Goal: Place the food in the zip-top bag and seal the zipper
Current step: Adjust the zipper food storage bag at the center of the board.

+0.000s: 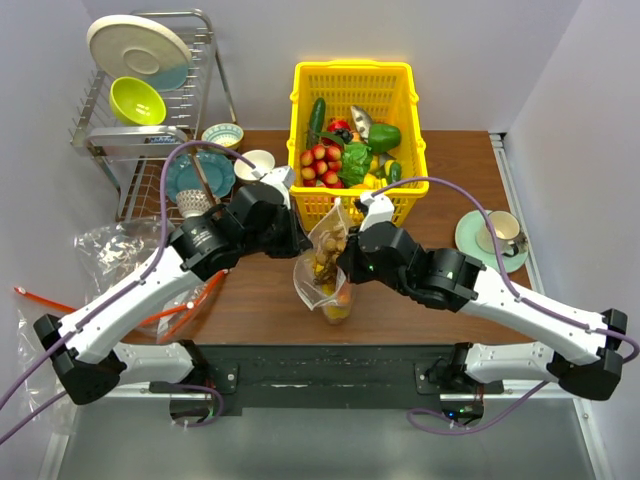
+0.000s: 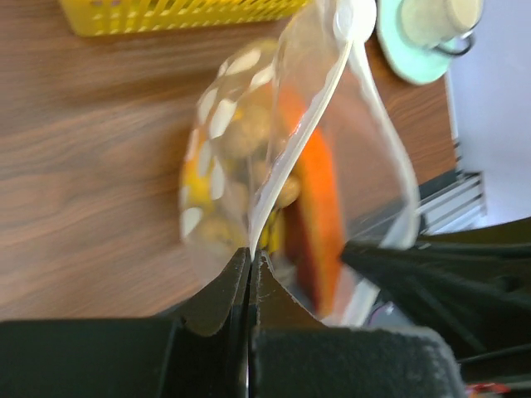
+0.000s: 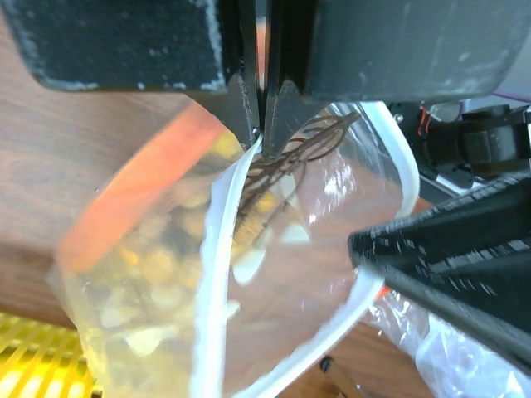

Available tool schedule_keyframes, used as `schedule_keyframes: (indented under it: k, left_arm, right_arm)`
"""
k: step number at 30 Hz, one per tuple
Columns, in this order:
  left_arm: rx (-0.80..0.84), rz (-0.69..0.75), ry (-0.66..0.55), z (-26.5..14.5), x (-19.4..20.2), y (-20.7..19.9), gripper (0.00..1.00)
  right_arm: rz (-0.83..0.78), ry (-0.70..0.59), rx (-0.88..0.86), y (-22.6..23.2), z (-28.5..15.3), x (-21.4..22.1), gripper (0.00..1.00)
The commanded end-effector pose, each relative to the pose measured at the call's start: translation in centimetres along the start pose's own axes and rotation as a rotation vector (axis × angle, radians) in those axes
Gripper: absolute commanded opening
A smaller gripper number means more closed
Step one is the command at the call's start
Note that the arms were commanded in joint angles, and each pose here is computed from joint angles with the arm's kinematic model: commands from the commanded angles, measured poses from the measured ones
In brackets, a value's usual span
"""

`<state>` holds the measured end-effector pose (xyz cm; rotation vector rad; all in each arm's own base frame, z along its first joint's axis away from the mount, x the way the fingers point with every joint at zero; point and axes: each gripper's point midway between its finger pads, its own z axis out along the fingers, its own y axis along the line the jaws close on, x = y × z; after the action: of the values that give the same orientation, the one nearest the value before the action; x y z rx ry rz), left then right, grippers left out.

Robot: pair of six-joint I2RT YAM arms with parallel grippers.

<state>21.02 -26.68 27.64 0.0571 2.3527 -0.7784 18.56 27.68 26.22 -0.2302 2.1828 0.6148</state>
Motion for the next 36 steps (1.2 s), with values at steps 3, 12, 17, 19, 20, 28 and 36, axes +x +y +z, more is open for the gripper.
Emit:
schedule_keyframes:
  k: [3,12,17,19,20,28,36]
  left_arm:
    - [-0.095,0.150,0.049,-3.0,0.3,2.3,0.00]
    - [-0.203,0.191,0.057,-3.2,0.4,4.5,0.00]
    - [-0.199,0.183,0.065,-2.8,0.8,4.6,0.00]
    - [-0.189,0.182,0.063,-2.8,0.8,4.5,0.00]
    - [-0.186,0.181,0.059,-2.8,0.7,4.4,0.00]
    - [-0.162,0.179,0.055,-2.7,0.6,3.9,0.00]
    - [-0.067,0.201,0.051,-2.8,0.6,2.3,0.07]
  right_arm:
    - [-0.054,-0.047,0.036,-0.2,-0.6,-2.1,0.00]
    - [-0.068,0.008,0.008,0.7,0.7,-0.9,0.15]
    - [-0.076,0.039,0.008,0.6,1.4,0.1,0.07]
    - [-0.075,0.045,0.010,0.5,1.5,0.3,0.00]
    - [-0.074,0.049,0.012,0.5,1.6,0.4,0.00]
    - [-0.083,0.042,0.019,0.3,1.3,0.0,0.00]
    - [-0.077,0.027,-0.035,1.9,0.5,-1.5,0.00]
